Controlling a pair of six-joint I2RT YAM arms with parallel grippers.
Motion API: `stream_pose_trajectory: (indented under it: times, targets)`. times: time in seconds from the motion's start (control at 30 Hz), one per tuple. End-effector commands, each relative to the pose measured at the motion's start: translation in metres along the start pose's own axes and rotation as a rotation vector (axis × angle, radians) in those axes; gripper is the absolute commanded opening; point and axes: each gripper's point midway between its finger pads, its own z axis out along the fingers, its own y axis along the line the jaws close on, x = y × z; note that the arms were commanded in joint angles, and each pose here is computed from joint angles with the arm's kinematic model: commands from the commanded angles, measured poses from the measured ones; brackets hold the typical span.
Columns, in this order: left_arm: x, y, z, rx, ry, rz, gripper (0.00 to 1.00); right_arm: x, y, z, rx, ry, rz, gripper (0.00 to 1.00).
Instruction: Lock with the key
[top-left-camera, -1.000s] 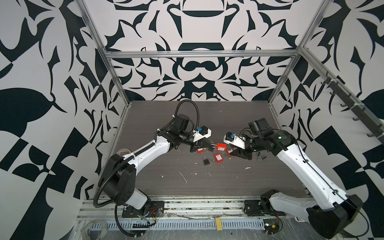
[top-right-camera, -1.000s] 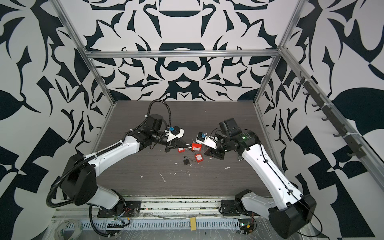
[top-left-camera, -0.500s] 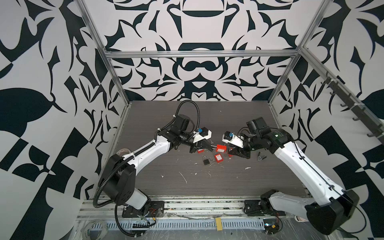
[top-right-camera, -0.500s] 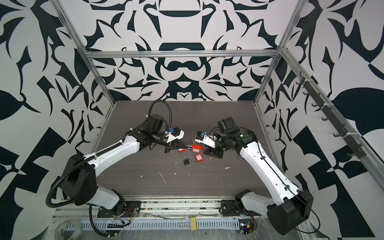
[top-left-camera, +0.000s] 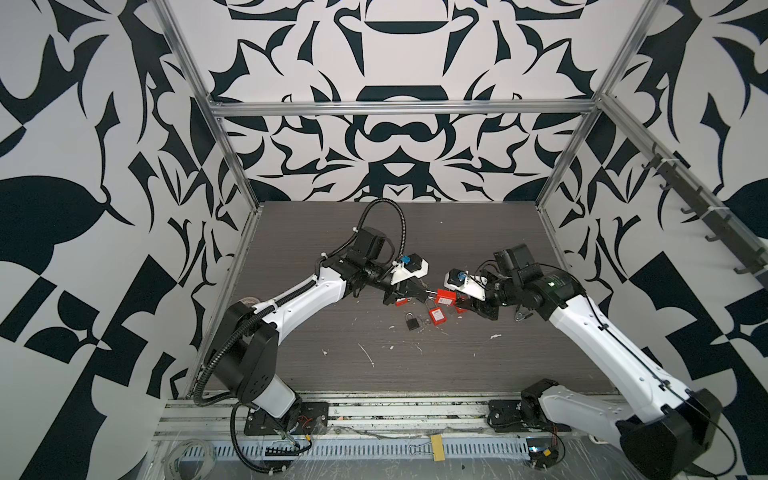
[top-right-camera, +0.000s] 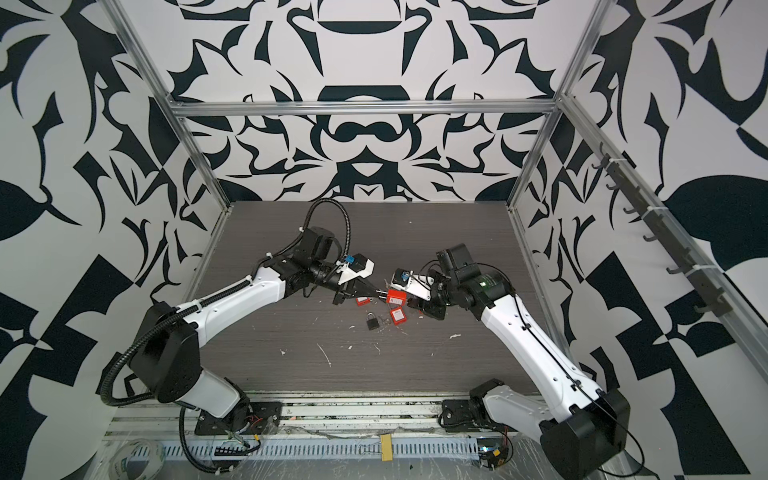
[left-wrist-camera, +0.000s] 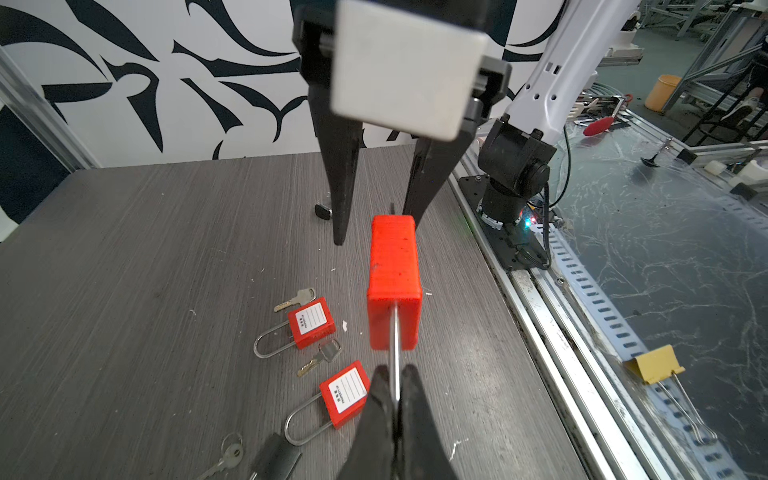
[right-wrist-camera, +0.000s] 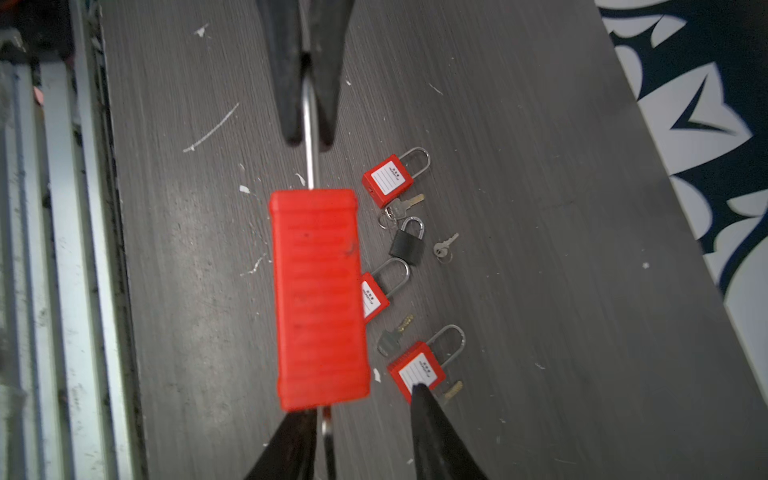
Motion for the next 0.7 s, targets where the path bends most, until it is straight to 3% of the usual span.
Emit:
stream_pose_trajectory:
  times: [0.0,0.1,0.3,0.67]
  targets:
    - [-0.012,0.0,0.0,0.021,-0.012,0.027,0.0,0.002,0.005,-0.014,0.008,0.026,-0.027,0.46]
    - [-0.011,0.003,0.001,0.023,-0.003,0.026,0.0,0.006,0.017,-0.022,-0.048,0.061,-0.007,0.5]
    - [-0.012,0.006,0.004,0.034,-0.003,0.03,0.0,-0.028,0.013,-0.032,-0.034,-0.085,-0.001,0.56]
    - [-0.012,0.004,0.014,0.057,0.013,0.037,0.0,-0.05,0.008,-0.019,-0.095,-0.165,-0.015,0.53]
